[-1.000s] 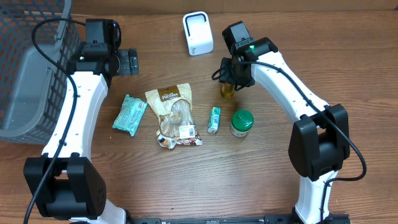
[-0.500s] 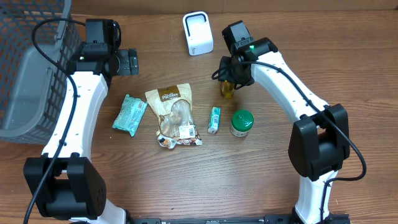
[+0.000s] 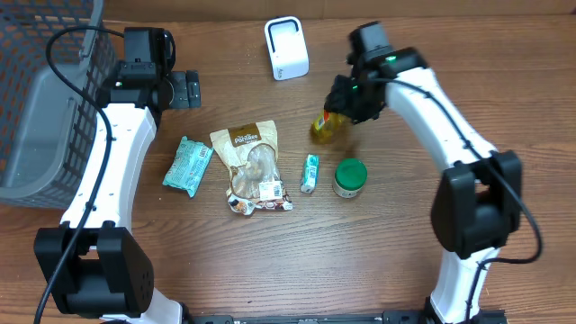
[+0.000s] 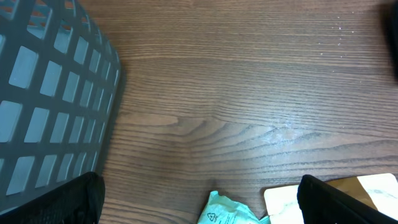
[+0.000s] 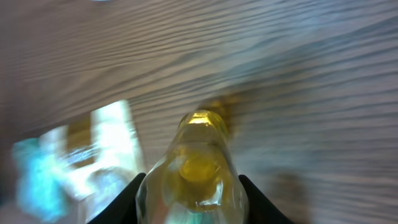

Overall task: Scan the item barcode
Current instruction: 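Lift the yellow bottle and tilt it sideways with the right gripper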

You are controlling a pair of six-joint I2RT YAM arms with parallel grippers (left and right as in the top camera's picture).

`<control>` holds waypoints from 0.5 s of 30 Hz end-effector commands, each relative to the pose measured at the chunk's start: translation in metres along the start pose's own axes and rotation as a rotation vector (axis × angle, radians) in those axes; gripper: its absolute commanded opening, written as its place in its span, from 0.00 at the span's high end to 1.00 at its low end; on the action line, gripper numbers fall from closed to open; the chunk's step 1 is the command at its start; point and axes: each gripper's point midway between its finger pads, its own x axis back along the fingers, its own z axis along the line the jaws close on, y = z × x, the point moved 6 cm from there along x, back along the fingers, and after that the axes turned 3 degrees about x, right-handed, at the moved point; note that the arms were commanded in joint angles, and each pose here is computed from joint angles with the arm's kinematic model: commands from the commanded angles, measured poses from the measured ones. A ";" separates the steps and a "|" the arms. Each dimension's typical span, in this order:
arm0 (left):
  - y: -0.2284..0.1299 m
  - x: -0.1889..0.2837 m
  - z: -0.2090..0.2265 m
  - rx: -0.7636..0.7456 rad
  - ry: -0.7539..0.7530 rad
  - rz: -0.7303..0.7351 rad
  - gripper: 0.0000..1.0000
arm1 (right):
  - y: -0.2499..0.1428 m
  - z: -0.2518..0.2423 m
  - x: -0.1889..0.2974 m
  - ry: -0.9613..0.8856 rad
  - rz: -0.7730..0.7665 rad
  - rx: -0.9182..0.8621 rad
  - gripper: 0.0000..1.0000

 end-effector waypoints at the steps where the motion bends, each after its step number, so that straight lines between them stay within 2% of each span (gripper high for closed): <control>1: 0.009 0.011 0.000 -0.018 -0.003 -0.038 0.00 | 0.004 0.030 0.075 0.449 0.011 0.093 0.67; 2: 0.009 0.011 0.000 -0.018 -0.003 -0.038 0.00 | 0.000 0.033 0.092 0.634 0.055 0.134 0.66; 3: 0.009 0.011 0.000 -0.018 -0.003 -0.038 0.00 | -0.003 0.033 0.101 0.724 0.073 0.159 0.65; 6: 0.009 0.011 0.000 -0.018 -0.003 -0.038 0.00 | -0.009 0.029 0.119 0.895 0.092 0.214 0.63; 15: 0.009 0.011 0.000 -0.018 -0.003 -0.038 0.00 | -0.033 0.020 0.118 0.863 0.147 0.265 0.63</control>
